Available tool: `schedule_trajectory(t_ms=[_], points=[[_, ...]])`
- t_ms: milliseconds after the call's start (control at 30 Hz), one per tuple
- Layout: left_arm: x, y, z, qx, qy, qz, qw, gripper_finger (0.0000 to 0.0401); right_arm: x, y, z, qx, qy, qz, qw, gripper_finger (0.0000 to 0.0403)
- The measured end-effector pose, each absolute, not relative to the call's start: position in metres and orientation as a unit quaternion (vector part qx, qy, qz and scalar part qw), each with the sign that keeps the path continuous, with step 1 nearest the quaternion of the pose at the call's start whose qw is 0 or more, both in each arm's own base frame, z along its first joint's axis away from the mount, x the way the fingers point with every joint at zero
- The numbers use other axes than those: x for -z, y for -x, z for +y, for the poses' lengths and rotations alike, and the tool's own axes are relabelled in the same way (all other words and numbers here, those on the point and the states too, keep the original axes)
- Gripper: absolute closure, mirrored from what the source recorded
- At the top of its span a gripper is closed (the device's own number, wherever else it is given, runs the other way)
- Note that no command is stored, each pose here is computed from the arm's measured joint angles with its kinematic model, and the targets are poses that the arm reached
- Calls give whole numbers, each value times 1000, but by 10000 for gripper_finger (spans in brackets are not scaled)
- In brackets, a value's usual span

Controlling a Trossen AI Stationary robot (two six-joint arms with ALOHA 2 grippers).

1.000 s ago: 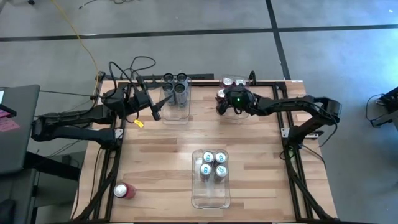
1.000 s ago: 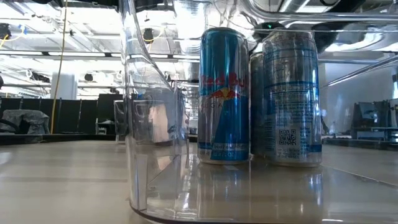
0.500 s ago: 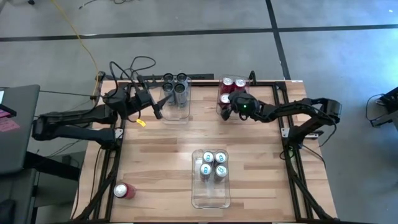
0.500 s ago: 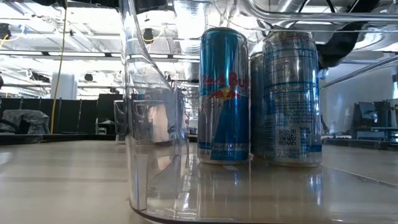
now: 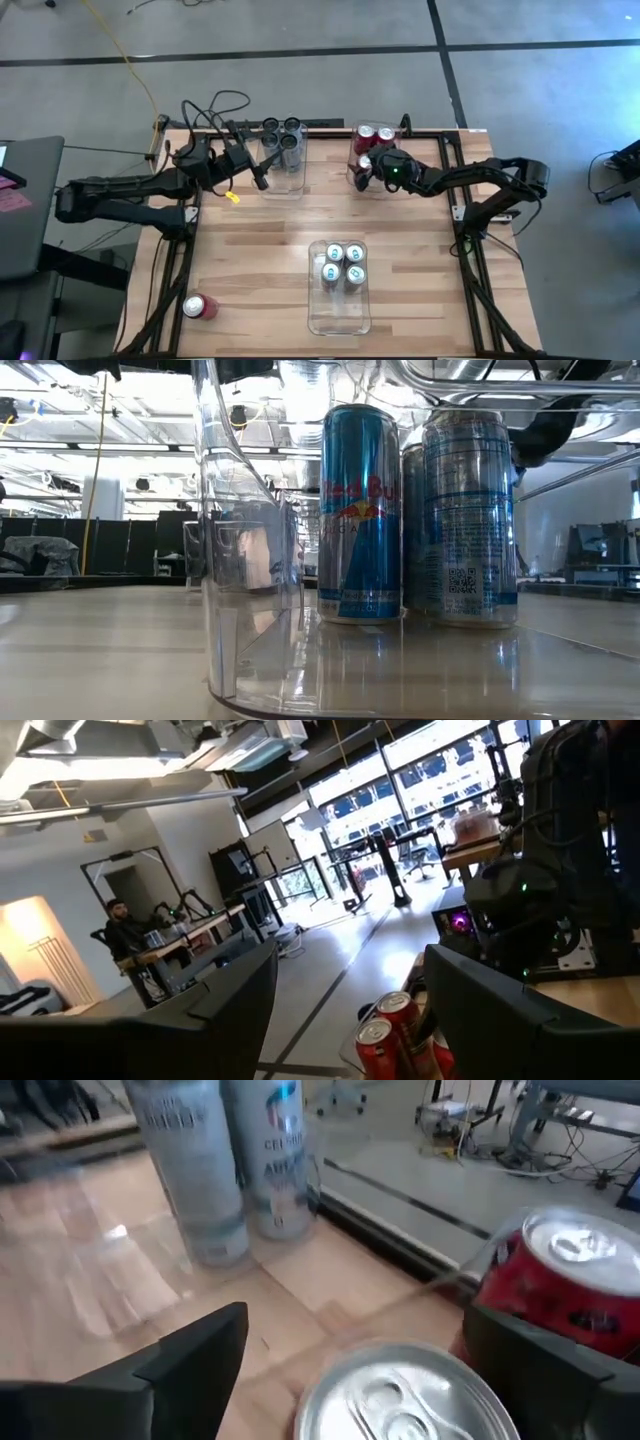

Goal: Sort soda cans
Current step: Put the right red soda can into the top right transparent bin

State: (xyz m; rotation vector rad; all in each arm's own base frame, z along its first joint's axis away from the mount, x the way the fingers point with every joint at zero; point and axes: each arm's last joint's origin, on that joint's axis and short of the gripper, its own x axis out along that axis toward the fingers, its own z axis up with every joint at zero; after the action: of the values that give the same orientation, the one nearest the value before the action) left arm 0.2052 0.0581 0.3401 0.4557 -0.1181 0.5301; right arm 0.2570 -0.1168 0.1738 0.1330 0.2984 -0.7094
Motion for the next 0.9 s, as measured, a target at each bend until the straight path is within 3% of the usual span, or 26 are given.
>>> schedule_trajectory(t_ms=[233,433,600,900], points=[[-339,-205,58,-262,-226,-49,937,153,-209,-252,-101,345,-46,84,934,15],[-334,-204,61,-305,-243,-8,921,153,-237,-225,-80,343,-114,156,919,35],[-327,-204,67,-292,-254,34,921,153,-248,-204,-65,338,-155,193,908,96],[-332,-199,80,-284,-247,-4,927,158,-226,-207,-68,326,-185,274,886,229]])
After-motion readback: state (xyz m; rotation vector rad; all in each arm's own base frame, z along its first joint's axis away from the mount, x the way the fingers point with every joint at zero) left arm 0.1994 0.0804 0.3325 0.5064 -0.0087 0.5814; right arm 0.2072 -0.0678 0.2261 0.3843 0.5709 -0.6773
